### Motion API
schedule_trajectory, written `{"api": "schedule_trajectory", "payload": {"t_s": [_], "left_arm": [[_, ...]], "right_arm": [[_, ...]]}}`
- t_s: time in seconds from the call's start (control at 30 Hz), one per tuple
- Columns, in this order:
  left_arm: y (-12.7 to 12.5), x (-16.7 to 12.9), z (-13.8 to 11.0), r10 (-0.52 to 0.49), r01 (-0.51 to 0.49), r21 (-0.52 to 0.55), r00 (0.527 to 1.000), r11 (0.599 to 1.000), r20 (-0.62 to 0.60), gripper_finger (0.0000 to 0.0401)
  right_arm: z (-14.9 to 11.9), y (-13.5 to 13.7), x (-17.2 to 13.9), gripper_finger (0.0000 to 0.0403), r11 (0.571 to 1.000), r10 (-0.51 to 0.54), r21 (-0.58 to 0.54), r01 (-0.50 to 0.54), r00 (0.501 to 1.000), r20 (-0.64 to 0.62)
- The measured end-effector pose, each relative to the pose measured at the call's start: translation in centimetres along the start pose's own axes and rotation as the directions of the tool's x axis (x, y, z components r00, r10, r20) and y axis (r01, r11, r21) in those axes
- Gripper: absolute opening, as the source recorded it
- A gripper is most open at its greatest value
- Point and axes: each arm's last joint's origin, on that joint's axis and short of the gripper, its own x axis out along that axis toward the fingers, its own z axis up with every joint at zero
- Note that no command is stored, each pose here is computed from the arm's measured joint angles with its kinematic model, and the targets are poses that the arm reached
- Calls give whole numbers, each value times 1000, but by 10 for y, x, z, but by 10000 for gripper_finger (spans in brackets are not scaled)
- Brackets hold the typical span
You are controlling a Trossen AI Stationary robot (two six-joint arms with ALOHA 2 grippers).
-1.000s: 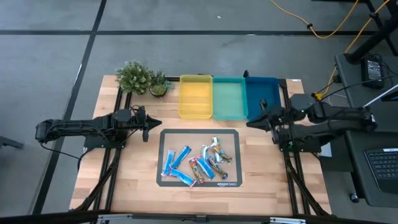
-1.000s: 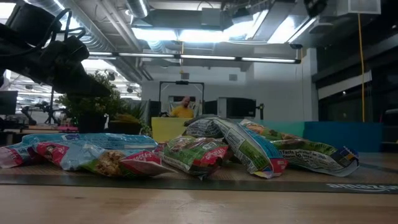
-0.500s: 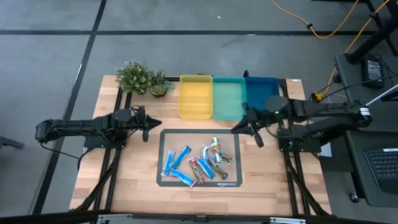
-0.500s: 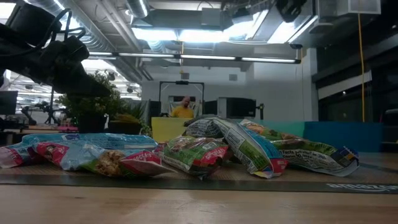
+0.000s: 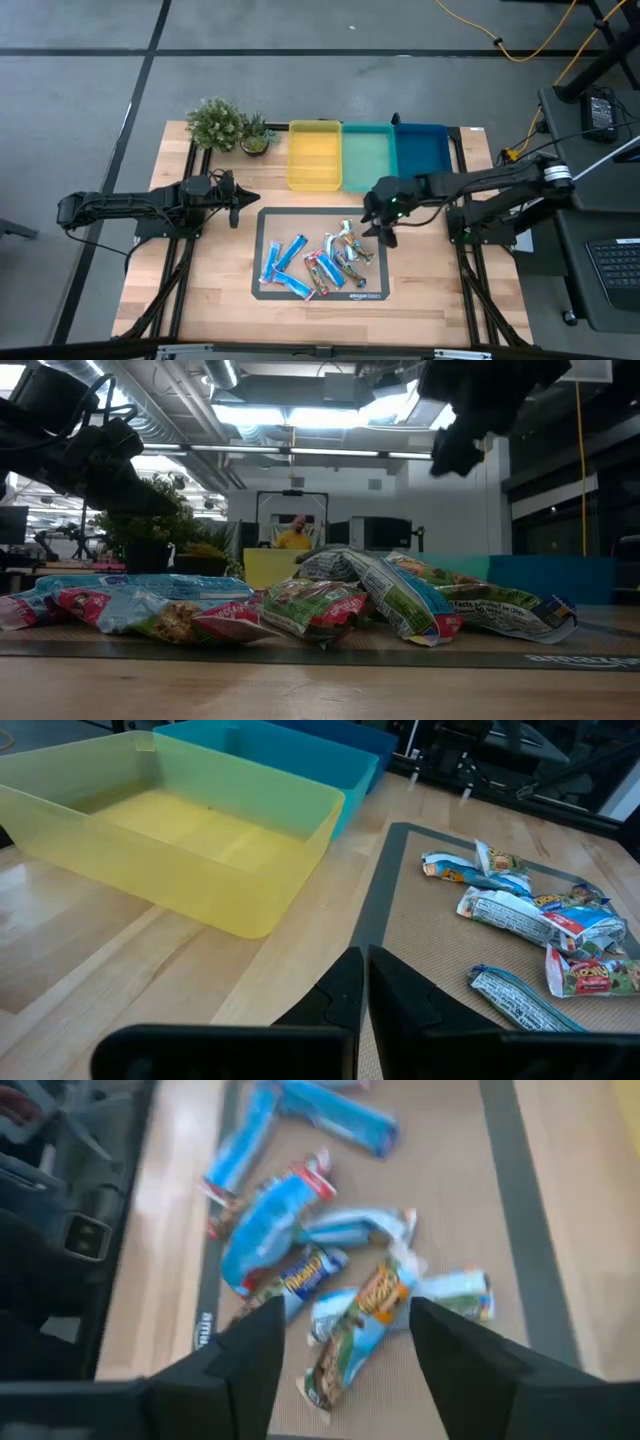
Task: Pick and place Granola Bars by type
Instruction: Put the yellow granola bar into blue bin
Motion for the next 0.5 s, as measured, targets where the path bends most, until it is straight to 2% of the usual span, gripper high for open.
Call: {"api": "schedule_trajectory", "payload": {"t_s": [0.2,0.5], "left_arm": [[0,0,0,0,0,0,1000,1000,0,13],[0,0,0,0,0,0,1000,1000,0,9]], "right_arm": [[-6,-3,31,232,989,-85,111,93,993,-80],[-13,0,64,230,966,-109,222,134,987,-121]]}}
